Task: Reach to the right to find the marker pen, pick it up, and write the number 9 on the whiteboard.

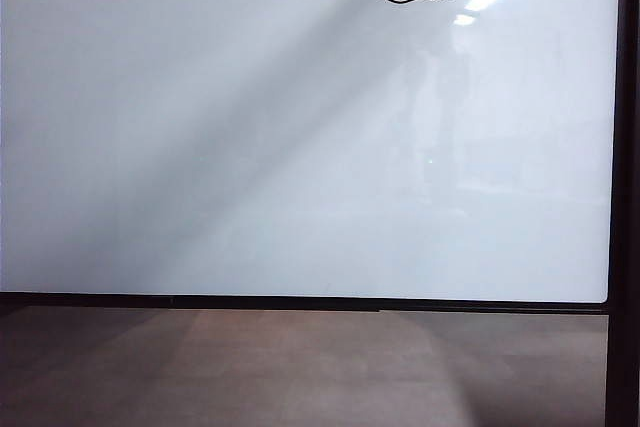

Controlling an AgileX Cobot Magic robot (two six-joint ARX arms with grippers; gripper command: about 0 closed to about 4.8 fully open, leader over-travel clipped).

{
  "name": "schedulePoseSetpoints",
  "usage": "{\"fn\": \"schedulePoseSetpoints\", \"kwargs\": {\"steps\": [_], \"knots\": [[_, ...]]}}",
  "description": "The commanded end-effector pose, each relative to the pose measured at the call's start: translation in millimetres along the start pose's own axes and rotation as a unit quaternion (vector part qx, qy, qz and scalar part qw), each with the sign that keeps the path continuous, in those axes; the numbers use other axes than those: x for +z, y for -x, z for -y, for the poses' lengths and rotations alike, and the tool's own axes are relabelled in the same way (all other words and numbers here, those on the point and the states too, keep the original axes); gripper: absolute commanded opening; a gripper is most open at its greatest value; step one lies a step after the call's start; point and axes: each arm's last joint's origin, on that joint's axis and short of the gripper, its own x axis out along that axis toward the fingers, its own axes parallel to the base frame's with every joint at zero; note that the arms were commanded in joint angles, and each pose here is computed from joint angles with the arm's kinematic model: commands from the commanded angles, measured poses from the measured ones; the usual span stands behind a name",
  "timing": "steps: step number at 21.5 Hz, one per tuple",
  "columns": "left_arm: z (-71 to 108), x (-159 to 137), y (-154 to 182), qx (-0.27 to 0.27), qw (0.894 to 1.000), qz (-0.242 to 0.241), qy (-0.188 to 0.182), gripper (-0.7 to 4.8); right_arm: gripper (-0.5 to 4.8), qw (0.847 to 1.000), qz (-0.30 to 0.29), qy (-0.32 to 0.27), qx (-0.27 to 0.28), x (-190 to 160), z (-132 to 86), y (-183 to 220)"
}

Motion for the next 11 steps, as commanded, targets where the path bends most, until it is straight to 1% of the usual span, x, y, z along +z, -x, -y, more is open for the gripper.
{"fn": "schedulePoseSetpoints", "kwargs": {"steps": [1, 7, 11], "knots": [[-1.1, -12.0, 6.0, 0.023, 1.0, 0.007, -0.004, -0.05, -0.02, 1.0, 0.012, 0.008, -0.014, -2.6, 4.9, 13.9], [1.7, -49.1, 13.0, 0.025, 1.0, 0.001, -0.003, -0.05, -0.02, 1.0, 0.013, 0.008, -0.015, -14.1, 11.0, 31.6], [-0.1, -69.1, 8.2, 0.031, 0.999, -0.032, 0.002, -0.05, -0.02, 1.0, 0.015, 0.007, -0.015, -18.5, 14.3, 41.2]]}}
